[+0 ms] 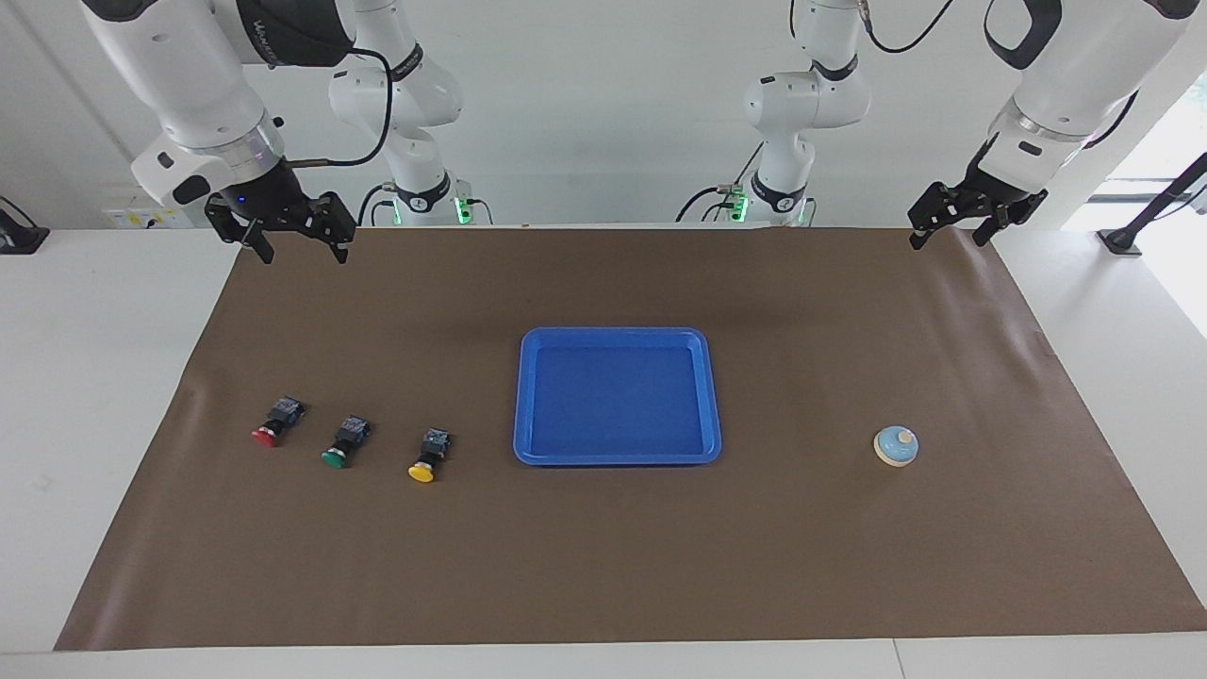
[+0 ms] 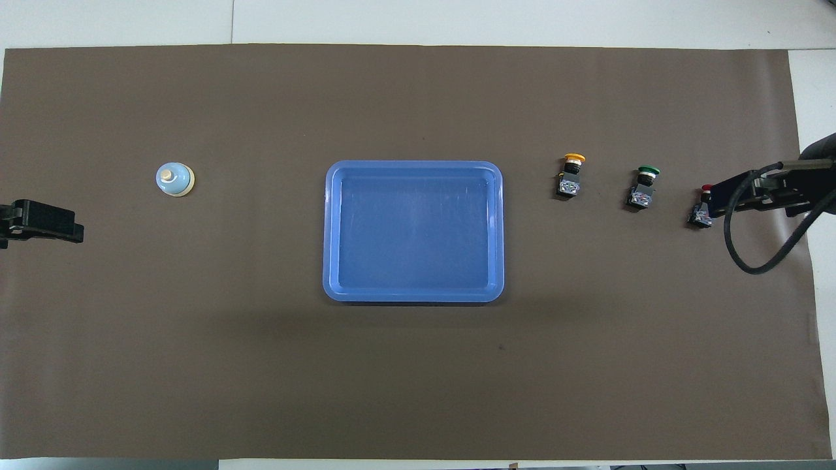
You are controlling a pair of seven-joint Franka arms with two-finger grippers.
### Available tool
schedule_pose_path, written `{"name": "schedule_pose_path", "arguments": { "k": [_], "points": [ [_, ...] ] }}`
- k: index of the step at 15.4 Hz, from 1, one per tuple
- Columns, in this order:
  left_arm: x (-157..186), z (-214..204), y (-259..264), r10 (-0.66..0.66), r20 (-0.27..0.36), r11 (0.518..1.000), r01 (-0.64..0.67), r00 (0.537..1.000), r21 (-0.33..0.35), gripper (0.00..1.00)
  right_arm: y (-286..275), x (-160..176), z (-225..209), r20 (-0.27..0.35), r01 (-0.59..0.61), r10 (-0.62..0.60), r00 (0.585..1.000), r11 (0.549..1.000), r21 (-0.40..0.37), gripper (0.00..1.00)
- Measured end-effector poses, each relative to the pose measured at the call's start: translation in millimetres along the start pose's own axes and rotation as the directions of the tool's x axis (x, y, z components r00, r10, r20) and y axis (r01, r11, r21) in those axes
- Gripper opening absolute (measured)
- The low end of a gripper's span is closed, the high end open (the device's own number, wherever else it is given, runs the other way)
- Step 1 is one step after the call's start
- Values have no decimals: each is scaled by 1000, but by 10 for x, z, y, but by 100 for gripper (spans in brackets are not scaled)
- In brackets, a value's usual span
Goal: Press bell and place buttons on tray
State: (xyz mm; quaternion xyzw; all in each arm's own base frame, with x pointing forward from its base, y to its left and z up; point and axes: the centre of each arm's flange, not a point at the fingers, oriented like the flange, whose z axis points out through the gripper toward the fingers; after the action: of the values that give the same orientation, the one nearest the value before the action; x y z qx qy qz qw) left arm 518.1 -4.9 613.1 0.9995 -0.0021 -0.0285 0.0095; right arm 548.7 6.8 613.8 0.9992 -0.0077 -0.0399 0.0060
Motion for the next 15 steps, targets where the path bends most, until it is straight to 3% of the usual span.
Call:
{"name": "schedule_pose_path", "arguments": {
  "k": [15],
  "points": [
    [0, 0, 8, 1, 0, 1000, -1, 1000, 0, 100, 2, 22, 14, -18, 0, 0, 1000, 1000, 1, 100]
  ]
}}
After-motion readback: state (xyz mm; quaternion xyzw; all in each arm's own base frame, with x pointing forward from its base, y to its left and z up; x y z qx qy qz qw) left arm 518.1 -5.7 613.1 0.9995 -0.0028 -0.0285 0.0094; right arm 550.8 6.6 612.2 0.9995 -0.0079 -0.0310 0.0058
